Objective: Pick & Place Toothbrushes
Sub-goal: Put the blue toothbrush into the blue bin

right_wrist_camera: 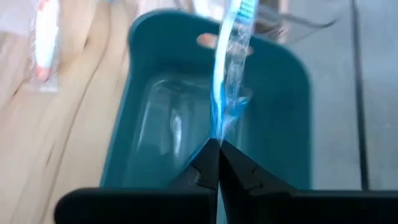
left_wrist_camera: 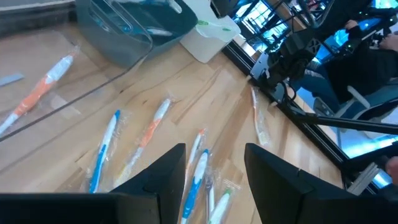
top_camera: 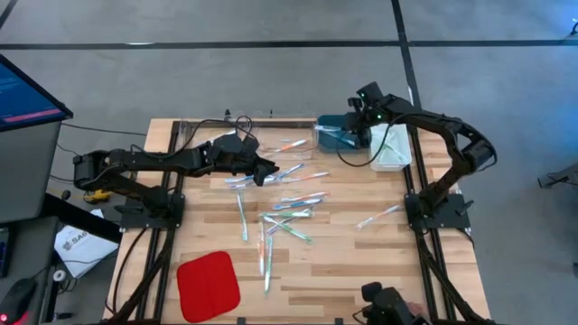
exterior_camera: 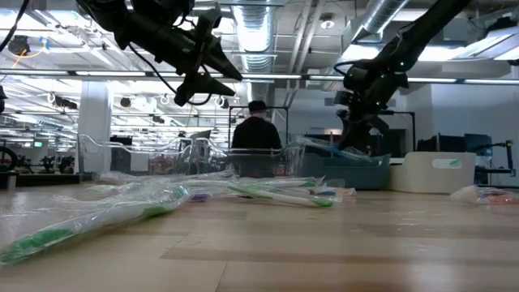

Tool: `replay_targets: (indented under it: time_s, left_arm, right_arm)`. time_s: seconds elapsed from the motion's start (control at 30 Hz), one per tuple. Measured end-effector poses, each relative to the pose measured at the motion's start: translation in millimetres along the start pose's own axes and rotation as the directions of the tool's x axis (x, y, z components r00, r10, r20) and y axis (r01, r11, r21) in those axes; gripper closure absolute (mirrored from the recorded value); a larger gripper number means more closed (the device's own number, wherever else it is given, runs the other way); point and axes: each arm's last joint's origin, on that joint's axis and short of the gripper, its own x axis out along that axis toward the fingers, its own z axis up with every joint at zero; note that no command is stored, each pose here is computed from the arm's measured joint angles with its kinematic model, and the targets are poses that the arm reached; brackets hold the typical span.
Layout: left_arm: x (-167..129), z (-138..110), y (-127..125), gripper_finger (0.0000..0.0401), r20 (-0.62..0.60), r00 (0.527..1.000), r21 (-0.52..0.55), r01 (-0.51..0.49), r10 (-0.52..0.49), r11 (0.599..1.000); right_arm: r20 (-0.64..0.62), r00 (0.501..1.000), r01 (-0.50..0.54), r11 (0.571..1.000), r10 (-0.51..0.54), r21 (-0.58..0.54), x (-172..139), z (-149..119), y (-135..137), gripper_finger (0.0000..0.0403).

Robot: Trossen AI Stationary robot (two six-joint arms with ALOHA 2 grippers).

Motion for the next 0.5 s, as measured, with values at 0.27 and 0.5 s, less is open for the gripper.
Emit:
replay_targets:
  time_s: [0.27,0.5]
  left_arm:
    - [0,0,0,0.0242,-0.008,1.0,0.001,0.012,-0.012,1.0]
    - [0,0,0,0.0242,-0.005,1.0,0.01,0.008,-0.008,1.0]
  right_arm:
    - [0.02,0.996,0.088,0.988,-0.092,0.13,-23,1,-18,0.0403]
    - [0.018,0.996,0.076,0.974,-0.082,0.213,-35,-5,-18,0.0403]
